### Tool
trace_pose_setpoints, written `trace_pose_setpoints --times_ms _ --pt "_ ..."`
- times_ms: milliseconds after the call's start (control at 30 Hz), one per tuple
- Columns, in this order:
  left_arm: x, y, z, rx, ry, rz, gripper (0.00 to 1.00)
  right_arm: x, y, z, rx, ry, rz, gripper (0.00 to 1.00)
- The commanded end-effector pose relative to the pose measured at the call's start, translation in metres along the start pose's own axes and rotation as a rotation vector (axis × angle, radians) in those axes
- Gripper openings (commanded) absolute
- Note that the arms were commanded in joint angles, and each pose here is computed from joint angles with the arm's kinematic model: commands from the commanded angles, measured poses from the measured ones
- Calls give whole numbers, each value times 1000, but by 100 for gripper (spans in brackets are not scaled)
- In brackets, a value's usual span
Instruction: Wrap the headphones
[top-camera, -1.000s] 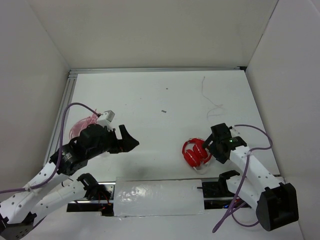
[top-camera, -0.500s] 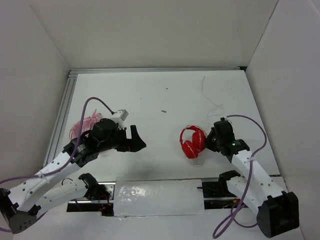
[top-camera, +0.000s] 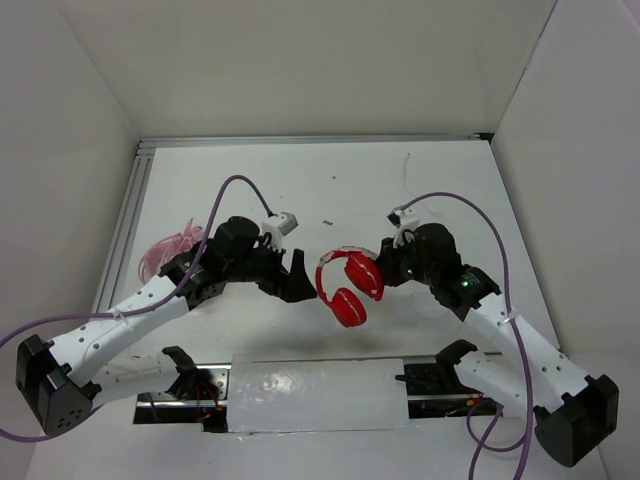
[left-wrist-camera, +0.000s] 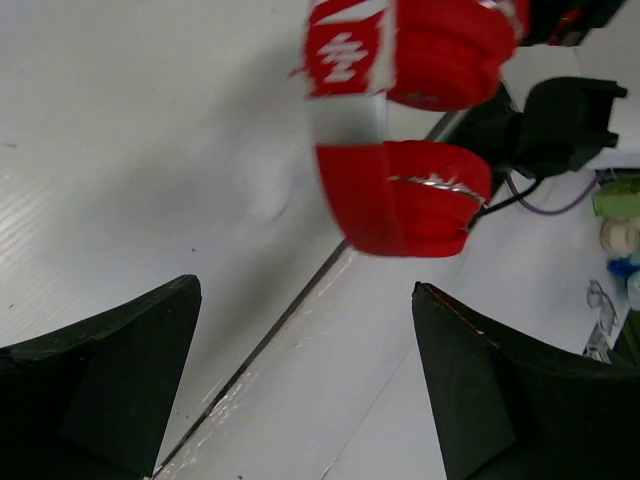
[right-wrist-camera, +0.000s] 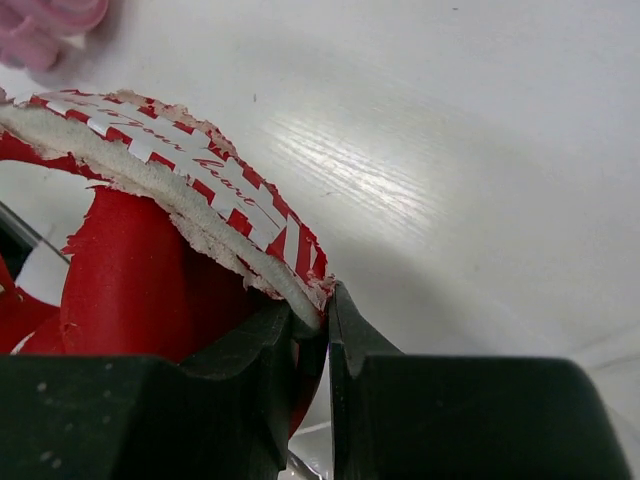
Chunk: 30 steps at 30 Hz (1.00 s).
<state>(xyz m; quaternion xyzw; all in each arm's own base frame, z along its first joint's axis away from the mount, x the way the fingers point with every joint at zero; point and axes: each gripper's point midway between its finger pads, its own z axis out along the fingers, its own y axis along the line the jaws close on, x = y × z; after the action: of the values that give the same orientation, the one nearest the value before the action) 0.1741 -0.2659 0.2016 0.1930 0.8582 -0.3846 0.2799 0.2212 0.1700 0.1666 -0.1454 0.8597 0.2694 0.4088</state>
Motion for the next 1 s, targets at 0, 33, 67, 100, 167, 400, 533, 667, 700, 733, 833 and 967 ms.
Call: trace_pose_setpoints --times_ms 0,33,67,100,167,400,533,667,700,733,833,967 --pt "-13 -37 -4 189 -28 134 99 -36 18 5 -13 -92 -133 0" --pt "-13 -41 -3 210 -27 145 99 -39 21 7 -15 -101 -139 0" --pt "-10 -41 -1 214 -15 144 99 -39 27 11 -30 -96 -147 0" --pt "-8 -42 0 218 -4 142 99 -41 31 12 -40 -100 -156 0" --pt "-5 -39 6 210 12 131 99 -41 41 15 -73 -99 -182 0" --pt "5 -31 21 160 66 110 89 -52 57 11 -100 -137 -224 0" --pt "8 -31 25 143 75 107 82 -51 64 13 -106 -128 -248 0" --pt "7 -28 28 114 81 96 62 -47 72 14 -131 -121 -281 0" --pt "7 -29 28 113 84 94 52 -45 76 14 -145 -114 -292 0" --pt "6 -28 28 107 82 91 47 -44 77 15 -149 -112 -302 0" --pt "5 -28 27 97 84 89 39 -37 79 16 -152 -86 -328 0" --pt "2 -28 25 85 66 95 44 -30 79 19 -133 -71 -359 0"
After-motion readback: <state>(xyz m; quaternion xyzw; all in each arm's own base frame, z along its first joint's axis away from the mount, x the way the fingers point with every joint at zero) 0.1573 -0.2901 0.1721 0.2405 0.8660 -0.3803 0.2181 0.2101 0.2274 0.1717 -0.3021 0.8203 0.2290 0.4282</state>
